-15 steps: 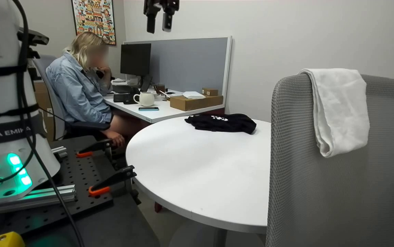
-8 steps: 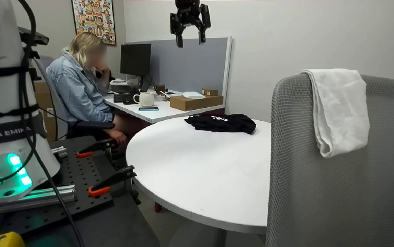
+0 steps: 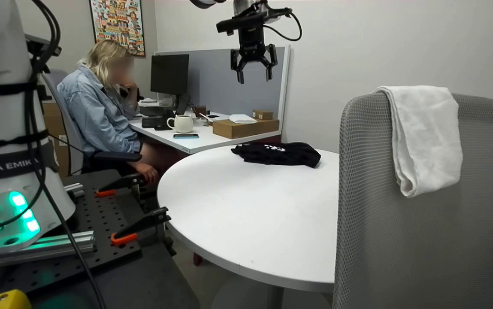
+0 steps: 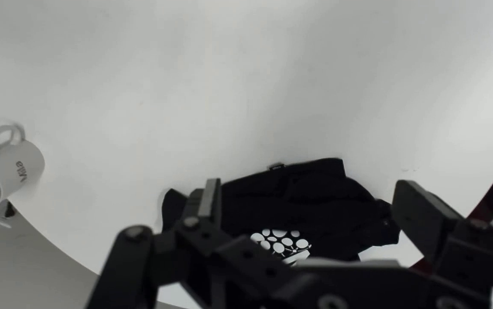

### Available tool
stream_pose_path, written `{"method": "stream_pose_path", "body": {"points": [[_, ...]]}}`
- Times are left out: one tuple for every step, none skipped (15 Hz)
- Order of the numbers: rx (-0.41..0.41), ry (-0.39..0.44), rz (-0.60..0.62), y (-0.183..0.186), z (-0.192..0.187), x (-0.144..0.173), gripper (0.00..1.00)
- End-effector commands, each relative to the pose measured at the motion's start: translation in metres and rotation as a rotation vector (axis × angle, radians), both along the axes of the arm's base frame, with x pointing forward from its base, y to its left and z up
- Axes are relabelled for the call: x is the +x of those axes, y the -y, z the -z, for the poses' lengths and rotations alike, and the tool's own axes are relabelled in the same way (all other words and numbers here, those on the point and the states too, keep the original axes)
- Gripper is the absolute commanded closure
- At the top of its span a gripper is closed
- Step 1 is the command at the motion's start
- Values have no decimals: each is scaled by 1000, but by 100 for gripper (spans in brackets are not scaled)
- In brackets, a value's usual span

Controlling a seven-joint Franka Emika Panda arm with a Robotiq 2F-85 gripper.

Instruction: Unfold the t-shirt and hang it on the chair's backrest

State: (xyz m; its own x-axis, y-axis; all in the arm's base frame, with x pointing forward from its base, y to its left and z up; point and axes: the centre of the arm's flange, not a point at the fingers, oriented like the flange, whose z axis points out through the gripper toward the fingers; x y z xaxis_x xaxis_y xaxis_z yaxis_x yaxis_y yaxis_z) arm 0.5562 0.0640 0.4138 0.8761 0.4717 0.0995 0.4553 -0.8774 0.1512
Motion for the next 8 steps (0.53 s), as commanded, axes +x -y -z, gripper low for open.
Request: {"method": "stream_pose_path", "body": {"points": [[-29, -20, -127, -30, 30, 58, 0], [-34, -25, -157, -39, 40, 67, 0], [-40, -25, -187, -50, 49, 75, 0], [-45, -21, -216, -60, 58, 82, 0], [-52, -11, -242, -71, 64, 88, 0], [-59, 2, -271, -83, 71, 94, 0], [-61, 17, -301, -95, 76, 97, 0], [-62, 25, -330, -105, 80, 100, 0]]}}
